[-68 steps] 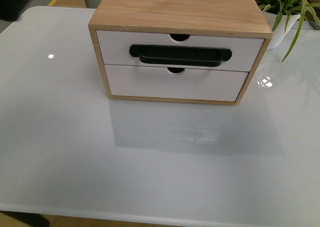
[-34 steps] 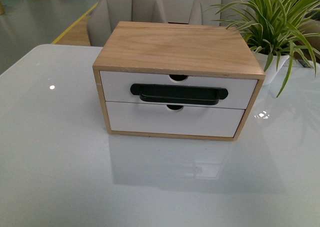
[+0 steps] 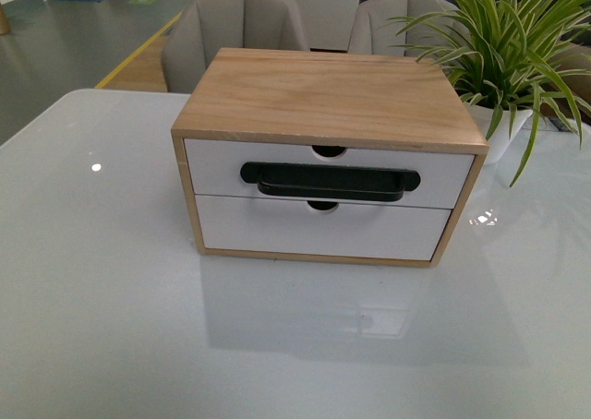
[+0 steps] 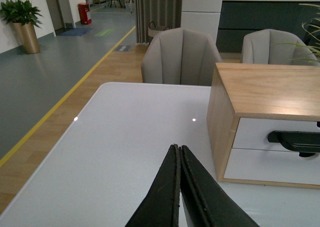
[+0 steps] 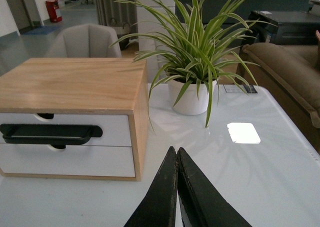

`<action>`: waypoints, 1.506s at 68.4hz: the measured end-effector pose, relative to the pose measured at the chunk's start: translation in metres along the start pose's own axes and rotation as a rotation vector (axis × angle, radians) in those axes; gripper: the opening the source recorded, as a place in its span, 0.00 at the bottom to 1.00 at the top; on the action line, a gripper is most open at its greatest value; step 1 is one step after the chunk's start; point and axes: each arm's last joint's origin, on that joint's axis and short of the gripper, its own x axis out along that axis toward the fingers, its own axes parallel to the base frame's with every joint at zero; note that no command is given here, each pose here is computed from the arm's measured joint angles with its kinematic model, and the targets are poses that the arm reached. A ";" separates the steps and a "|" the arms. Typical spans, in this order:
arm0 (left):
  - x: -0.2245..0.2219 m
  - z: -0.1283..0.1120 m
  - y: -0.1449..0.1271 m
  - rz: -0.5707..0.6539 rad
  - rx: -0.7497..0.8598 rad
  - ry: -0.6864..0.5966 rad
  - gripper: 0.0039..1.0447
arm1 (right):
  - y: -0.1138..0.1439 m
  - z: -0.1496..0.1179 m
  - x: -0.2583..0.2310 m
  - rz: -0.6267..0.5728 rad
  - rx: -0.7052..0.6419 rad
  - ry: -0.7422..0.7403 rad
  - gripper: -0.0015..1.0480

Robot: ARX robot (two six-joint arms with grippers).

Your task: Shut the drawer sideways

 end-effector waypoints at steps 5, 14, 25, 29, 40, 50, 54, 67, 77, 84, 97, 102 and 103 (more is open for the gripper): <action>-0.003 0.001 0.000 0.000 0.000 -0.002 0.01 | 0.000 0.001 -0.003 0.000 0.000 -0.003 0.02; -0.009 0.001 0.000 0.000 0.000 -0.005 0.01 | 0.000 0.002 -0.009 0.000 0.000 -0.006 0.02; -0.014 0.001 0.000 0.000 0.000 -0.004 0.01 | 0.000 0.002 -0.014 0.000 0.000 -0.005 0.02; -0.015 0.001 0.000 0.000 0.000 -0.005 0.01 | 0.000 0.001 -0.015 0.000 0.000 -0.005 0.02; -0.019 0.001 0.000 0.000 0.000 -0.005 0.01 | 0.000 0.001 -0.019 0.000 0.000 -0.005 0.02; -0.029 -0.003 0.000 0.000 0.000 0.019 0.01 | 0.000 -0.003 -0.029 -0.002 0.000 0.016 0.02; -0.030 -0.002 0.000 0.000 0.000 0.003 0.01 | 0.000 -0.002 -0.030 -0.002 0.000 0.001 0.02; -0.031 -0.002 0.000 0.000 0.000 0.001 0.01 | 0.000 -0.002 -0.031 -0.002 0.000 -0.001 0.02; -0.031 -0.002 0.000 0.000 0.000 0.001 0.26 | 0.000 -0.002 -0.031 -0.002 0.000 -0.001 0.21; -0.031 -0.002 0.000 0.000 0.000 0.002 0.47 | 0.000 -0.002 -0.031 -0.002 0.000 -0.001 0.42; -0.031 -0.002 0.000 0.000 0.000 0.002 0.92 | 0.000 -0.002 -0.031 -0.001 0.000 -0.001 0.87; -0.031 -0.002 0.000 0.000 0.000 0.001 0.91 | 0.000 -0.002 -0.031 -0.002 0.001 -0.001 0.92; -0.031 -0.002 0.000 0.000 0.000 0.001 0.92 | 0.000 -0.002 -0.031 -0.002 0.001 -0.001 0.91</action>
